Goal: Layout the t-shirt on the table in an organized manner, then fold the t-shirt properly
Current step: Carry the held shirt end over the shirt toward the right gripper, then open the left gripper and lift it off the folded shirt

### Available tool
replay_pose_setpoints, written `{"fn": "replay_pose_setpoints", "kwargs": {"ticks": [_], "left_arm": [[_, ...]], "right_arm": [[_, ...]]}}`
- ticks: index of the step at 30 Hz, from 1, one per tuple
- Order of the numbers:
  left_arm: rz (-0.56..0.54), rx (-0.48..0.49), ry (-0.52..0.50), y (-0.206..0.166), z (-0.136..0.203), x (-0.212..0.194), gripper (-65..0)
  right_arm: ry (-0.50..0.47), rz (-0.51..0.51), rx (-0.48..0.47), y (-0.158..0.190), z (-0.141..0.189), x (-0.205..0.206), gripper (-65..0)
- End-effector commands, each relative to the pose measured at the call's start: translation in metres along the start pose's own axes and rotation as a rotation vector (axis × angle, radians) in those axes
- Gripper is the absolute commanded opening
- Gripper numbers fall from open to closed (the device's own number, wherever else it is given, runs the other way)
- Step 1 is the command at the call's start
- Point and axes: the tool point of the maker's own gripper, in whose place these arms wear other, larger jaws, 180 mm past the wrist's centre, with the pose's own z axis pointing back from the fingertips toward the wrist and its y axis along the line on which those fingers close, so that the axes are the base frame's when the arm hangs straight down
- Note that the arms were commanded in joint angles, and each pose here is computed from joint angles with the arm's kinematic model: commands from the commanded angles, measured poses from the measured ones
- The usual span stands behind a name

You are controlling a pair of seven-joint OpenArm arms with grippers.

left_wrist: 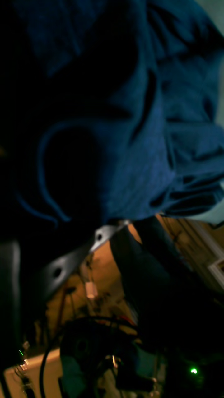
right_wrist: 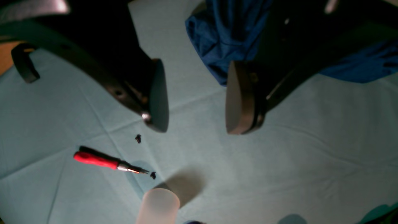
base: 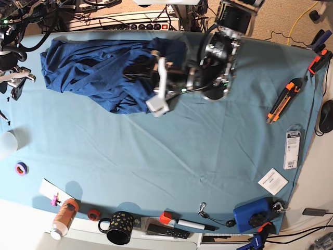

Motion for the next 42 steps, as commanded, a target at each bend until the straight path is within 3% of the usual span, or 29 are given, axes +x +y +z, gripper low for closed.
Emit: {"fn": "replay_pose_setpoints", "kwargs": {"ticks": [1, 6, 10, 12, 17, 22, 31, 33, 34, 37, 42], "left_arm": [[-0.046, -0.023, -0.033, -0.008, -0.004, 0.016, -65.0], [-0.098, 0.014, 0.029, -0.005, -0.014, 0.006, -65.0], [-0.117, 0.023, 0.014, -0.005, -0.019, 0.009, -29.8], [-0.131, 0.031, -0.020, -0.005, -0.021, 0.015, -27.5], [-0.171, 0.038, -0.035, -0.012, -0.038, 0.026, -27.6], [-0.194, -0.034, -0.042, -0.037, -0.061, 0.033, -27.6], [-0.317, -0.234, 0.111, -0.103, -0.103, 0.002, -28.3], [-0.347, -0.244, 0.121, -0.107, -0.104, 0.005, -33.8], [-0.359, -0.240, 0.114, -0.107, -0.103, 0.009, -39.6], [-0.387, -0.197, 0.054, -0.101, -0.090, 0.032, -65.0], [-0.412, -0.044, -0.071, -0.070, -0.052, 0.078, -65.0]], "right_arm": [[-0.057, 0.019, 0.002, 0.000, 0.003, 0.015, -35.6], [-0.058, 0.019, 0.003, 0.000, 0.003, 0.016, -35.6], [-0.060, 0.017, 0.007, 0.001, 0.003, 0.016, -35.6], [-0.064, 0.014, 0.012, 0.002, 0.003, 0.017, -35.6], [-0.070, 0.009, 0.021, 0.003, 0.003, 0.018, -35.6], [-0.069, 0.004, 0.024, 0.004, 0.003, 0.017, -35.6], [-0.069, 0.001, 0.026, 0.005, 0.003, 0.016, -35.6], [-0.069, 0.001, 0.026, 0.005, 0.003, 0.016, -35.6], [-0.069, 0.001, 0.026, 0.005, 0.003, 0.016, -35.6], [-0.069, 0.001, 0.026, 0.005, 0.003, 0.016, -35.6], [-0.071, 0.001, 0.027, 0.005, 0.003, 0.017, -35.6]]}}
